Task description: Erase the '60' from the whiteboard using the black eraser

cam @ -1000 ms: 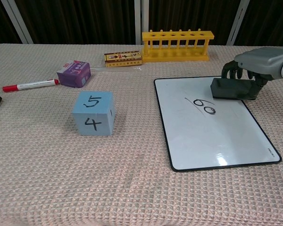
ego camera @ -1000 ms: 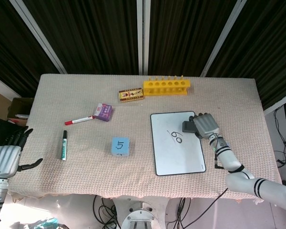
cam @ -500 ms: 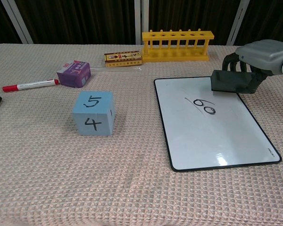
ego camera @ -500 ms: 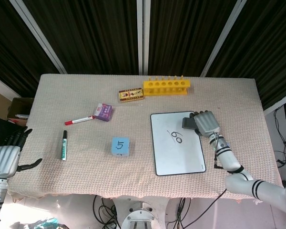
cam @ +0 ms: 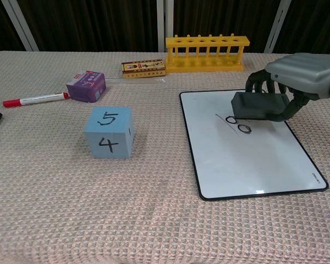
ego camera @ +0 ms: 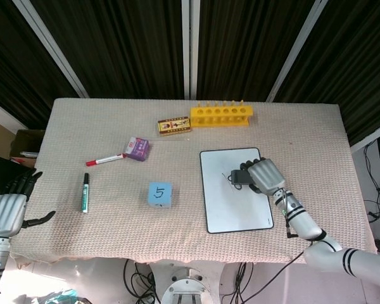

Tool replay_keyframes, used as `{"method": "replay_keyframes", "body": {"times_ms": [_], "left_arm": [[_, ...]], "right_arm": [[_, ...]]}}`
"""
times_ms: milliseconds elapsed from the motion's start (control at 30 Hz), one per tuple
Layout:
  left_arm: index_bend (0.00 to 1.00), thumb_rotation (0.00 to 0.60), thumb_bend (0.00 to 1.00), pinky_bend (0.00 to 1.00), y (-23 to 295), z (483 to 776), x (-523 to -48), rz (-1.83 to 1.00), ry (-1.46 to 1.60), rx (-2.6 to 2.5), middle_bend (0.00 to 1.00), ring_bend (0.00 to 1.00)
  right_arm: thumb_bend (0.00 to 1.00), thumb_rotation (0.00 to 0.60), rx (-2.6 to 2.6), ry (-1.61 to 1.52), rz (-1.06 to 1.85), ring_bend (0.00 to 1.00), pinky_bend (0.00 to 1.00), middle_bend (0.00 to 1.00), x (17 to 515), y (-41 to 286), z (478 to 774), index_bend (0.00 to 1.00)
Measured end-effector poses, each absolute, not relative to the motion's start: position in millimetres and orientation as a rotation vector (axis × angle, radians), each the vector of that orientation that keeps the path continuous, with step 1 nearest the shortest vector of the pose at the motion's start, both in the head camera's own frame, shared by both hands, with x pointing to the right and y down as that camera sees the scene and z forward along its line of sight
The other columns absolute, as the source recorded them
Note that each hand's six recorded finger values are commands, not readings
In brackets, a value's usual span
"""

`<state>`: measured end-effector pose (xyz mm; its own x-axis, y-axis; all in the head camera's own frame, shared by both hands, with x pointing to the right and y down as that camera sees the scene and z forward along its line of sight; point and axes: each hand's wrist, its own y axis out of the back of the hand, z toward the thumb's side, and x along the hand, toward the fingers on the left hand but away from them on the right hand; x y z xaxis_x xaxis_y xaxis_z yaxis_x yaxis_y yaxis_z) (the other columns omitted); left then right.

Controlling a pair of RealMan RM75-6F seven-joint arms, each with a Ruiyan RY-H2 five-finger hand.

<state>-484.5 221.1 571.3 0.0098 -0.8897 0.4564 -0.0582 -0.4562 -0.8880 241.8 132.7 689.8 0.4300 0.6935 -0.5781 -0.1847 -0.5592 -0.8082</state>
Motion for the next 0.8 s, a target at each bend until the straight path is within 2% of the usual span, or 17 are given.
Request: {"method": "replay_keyframes", "body": {"times_ms": [167,400,800], "left_arm": [[0.08,0.441,0.13,0.20,220.5,572.3,-484.1,-1.521,0.991,-1.602,0.06,0.10],[0.08,0.441,0.13,0.20,221.2,572.5,-487.2,-1.527,0.997,-1.601,0.06,0.10],[0.08,0.444,0.13,0.20,220.6,572.6,-494.8,-1.532,1.014,-1.600,0.06,0.10]], "right_arm": [[0.38,0.600,-1.827,-0.354,1.187,0.65,0.75,0.74,231.3,157.4,685.3,0.84],[0.38,0.600,-1.773,-0.289,1.157,0.65,0.75,0.75,224.5,169.3,686.7,0.84],[0.38,0.600,-1.737,-0.292,1.186,0.65,0.75,0.75,218.3,163.4,700.7,0.84]]}}
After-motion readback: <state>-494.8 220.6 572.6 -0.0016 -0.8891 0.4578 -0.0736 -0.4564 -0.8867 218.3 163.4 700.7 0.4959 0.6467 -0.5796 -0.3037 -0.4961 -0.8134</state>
